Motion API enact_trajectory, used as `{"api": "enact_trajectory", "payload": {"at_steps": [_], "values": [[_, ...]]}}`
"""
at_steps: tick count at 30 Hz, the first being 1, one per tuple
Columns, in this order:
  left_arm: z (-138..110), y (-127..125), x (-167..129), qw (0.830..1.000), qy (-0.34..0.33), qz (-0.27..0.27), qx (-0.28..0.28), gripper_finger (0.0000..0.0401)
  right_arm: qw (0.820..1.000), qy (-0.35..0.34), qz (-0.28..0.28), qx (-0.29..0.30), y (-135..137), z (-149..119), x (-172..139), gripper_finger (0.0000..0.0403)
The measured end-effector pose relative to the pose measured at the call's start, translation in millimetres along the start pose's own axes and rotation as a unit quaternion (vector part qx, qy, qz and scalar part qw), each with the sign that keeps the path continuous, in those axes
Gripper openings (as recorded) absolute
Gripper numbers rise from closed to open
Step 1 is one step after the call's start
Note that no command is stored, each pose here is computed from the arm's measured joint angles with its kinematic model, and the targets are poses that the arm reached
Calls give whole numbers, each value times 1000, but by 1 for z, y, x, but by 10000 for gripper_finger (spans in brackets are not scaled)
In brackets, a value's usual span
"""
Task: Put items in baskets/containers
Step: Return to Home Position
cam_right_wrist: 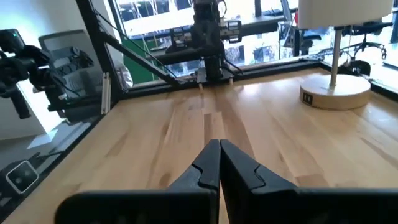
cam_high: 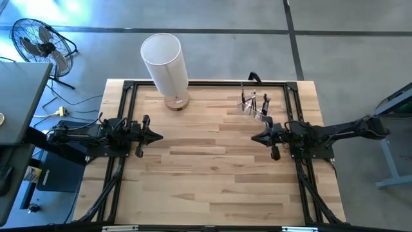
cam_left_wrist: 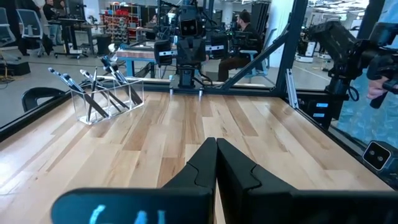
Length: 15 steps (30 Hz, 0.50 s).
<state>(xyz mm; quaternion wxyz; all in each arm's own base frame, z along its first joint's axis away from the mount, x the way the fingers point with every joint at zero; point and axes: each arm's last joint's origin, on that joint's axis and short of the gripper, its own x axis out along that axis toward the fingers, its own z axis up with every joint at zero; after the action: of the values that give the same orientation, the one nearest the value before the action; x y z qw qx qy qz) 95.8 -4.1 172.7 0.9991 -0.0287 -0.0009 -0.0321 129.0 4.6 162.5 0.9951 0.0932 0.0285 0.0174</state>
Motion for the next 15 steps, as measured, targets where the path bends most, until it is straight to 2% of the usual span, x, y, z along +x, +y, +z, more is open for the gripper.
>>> {"api": "enact_trajectory", "payload": {"at_steps": [4, 9, 15], "values": [[0, 0, 0, 1000, 0, 0, 0, 1, 1000, 3, 9, 10, 2, 0, -7, 0], [0, 0, 0, 1000, 0, 0, 0, 1, 998, -19, 54, 10, 7, 5, -16, 0], [0, 0, 0, 1000, 0, -1, 0, 1, 998, 20, 53, 19, 7, -4, -25, 0]]}}
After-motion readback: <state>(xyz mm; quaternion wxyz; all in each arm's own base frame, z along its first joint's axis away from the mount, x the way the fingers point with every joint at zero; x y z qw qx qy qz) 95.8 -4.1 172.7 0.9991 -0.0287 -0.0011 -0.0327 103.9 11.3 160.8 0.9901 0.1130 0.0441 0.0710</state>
